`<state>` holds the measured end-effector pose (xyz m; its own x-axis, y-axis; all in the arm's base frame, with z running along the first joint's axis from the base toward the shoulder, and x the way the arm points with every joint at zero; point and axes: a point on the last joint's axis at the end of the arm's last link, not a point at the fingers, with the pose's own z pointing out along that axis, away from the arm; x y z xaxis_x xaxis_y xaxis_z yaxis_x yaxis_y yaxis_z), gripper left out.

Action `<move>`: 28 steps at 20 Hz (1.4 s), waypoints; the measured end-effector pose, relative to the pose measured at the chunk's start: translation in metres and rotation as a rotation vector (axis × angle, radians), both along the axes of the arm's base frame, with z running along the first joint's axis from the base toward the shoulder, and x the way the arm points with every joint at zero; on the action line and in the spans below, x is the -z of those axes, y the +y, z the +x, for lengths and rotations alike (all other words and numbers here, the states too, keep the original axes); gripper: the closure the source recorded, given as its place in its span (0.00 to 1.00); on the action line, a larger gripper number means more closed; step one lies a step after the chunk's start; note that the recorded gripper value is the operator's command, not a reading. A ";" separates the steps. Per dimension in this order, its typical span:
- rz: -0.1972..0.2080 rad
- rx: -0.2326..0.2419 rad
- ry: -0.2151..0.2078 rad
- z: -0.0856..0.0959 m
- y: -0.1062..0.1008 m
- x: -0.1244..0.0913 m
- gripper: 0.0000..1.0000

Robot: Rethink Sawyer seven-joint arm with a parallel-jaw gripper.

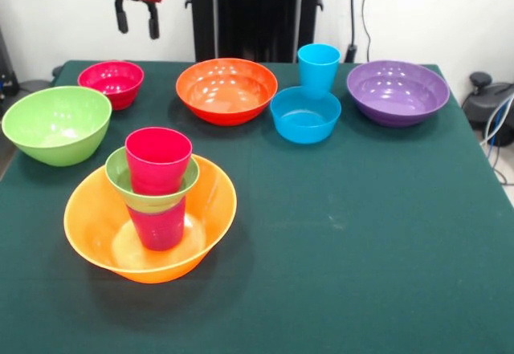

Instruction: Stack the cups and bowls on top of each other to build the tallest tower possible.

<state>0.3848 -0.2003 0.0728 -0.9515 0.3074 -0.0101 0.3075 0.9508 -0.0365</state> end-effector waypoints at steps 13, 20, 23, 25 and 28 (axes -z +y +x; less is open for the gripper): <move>0.020 -0.126 -0.129 0.022 0.043 0.024 0.00; 0.027 -0.120 -0.130 0.027 0.035 0.038 0.00; 0.030 -0.113 -0.137 0.029 0.028 0.042 0.00; 0.034 -0.091 -0.144 0.030 0.018 0.043 0.00; 0.034 -0.077 -0.142 0.030 0.011 0.043 0.00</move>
<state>0.4146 -0.1893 0.0295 -0.9620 0.2361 -0.1373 0.2335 0.9717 0.0349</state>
